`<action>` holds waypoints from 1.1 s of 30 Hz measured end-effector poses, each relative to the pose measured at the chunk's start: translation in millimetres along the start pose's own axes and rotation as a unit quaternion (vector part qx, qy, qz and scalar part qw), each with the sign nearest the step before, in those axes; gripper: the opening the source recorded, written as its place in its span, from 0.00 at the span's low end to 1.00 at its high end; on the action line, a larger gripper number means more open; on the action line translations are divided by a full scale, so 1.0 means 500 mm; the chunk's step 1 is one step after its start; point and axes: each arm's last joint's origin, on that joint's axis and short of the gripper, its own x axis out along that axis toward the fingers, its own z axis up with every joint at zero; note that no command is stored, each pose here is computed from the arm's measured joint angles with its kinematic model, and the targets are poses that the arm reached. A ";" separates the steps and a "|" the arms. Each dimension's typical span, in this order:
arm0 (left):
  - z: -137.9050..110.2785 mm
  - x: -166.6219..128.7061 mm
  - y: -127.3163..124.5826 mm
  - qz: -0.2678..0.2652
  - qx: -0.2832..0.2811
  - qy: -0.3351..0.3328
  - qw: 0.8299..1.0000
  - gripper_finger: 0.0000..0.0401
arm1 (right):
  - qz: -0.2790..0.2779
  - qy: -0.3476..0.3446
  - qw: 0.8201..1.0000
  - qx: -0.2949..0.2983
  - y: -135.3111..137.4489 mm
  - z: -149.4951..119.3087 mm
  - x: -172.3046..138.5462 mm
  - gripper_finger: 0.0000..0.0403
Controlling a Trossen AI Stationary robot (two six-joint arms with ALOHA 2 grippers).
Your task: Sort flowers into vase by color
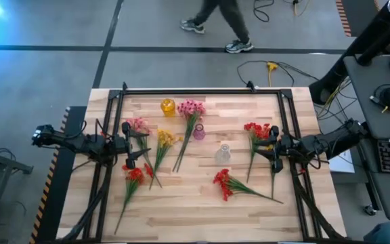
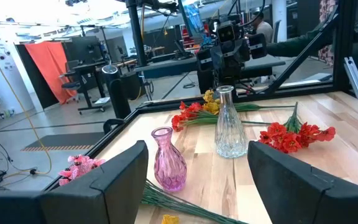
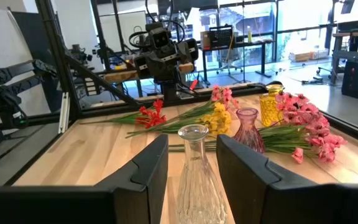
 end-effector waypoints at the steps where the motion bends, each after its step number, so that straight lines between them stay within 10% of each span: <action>1: 0.000 0.000 0.000 0.000 0.000 0.000 1.000 0.64 | 0.000 0.000 1.000 0.000 0.000 0.000 0.000 0.32; 33: 0.000 0.000 0.000 0.000 0.000 0.000 1.000 0.64 | 0.000 0.000 1.000 0.000 0.000 0.000 0.000 0.35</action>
